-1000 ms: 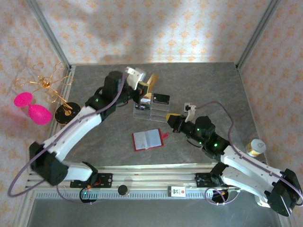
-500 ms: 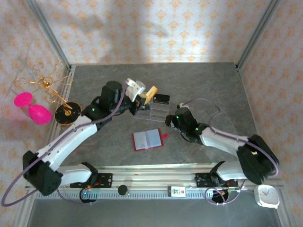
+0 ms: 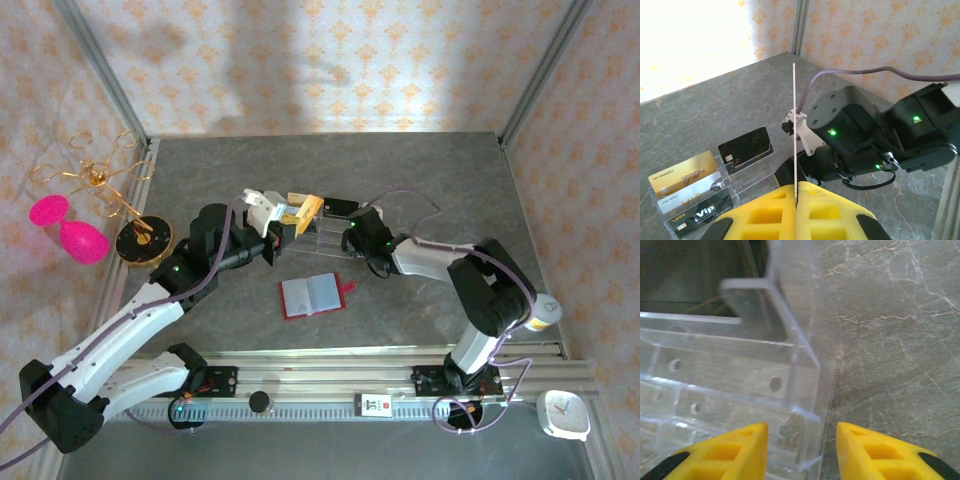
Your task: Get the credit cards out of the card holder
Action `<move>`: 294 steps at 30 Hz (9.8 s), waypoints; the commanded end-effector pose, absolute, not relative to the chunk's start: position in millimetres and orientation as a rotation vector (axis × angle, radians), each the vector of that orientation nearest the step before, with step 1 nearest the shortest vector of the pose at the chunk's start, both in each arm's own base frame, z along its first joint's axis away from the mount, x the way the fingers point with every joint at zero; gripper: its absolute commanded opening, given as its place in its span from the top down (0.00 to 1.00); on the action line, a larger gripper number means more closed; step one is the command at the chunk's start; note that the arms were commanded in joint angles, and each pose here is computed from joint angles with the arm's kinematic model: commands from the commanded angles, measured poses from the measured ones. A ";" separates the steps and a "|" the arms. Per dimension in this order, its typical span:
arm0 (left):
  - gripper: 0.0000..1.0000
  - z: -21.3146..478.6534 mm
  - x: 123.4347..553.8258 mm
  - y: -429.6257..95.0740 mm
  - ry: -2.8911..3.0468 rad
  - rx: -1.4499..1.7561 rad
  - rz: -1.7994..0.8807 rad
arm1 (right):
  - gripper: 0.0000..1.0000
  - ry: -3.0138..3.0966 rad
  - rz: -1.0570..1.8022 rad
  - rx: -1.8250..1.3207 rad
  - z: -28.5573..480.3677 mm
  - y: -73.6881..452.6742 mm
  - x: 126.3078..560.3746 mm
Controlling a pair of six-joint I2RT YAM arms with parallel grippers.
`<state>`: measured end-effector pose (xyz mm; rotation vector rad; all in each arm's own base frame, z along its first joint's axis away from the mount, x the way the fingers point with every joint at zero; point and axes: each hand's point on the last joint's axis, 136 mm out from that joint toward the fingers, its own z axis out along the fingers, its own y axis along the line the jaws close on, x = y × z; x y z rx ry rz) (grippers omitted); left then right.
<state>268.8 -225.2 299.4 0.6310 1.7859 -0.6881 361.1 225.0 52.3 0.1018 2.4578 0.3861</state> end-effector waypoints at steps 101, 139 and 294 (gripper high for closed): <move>1.00 152.4 461.1 -216.1 1.813 1.648 -0.360 | 0.60 2.376 0.391 0.188 111.3 181.3 350.3; 0.28 350.0 313.2 -148.8 1.441 -0.029 -1.128 | 0.52 2.393 0.371 -0.573 55.1 355.1 247.3; 0.56 240.0 220.3 -219.0 1.748 0.238 -1.295 | 1.00 2.119 0.824 -0.820 210.2 317.0 249.6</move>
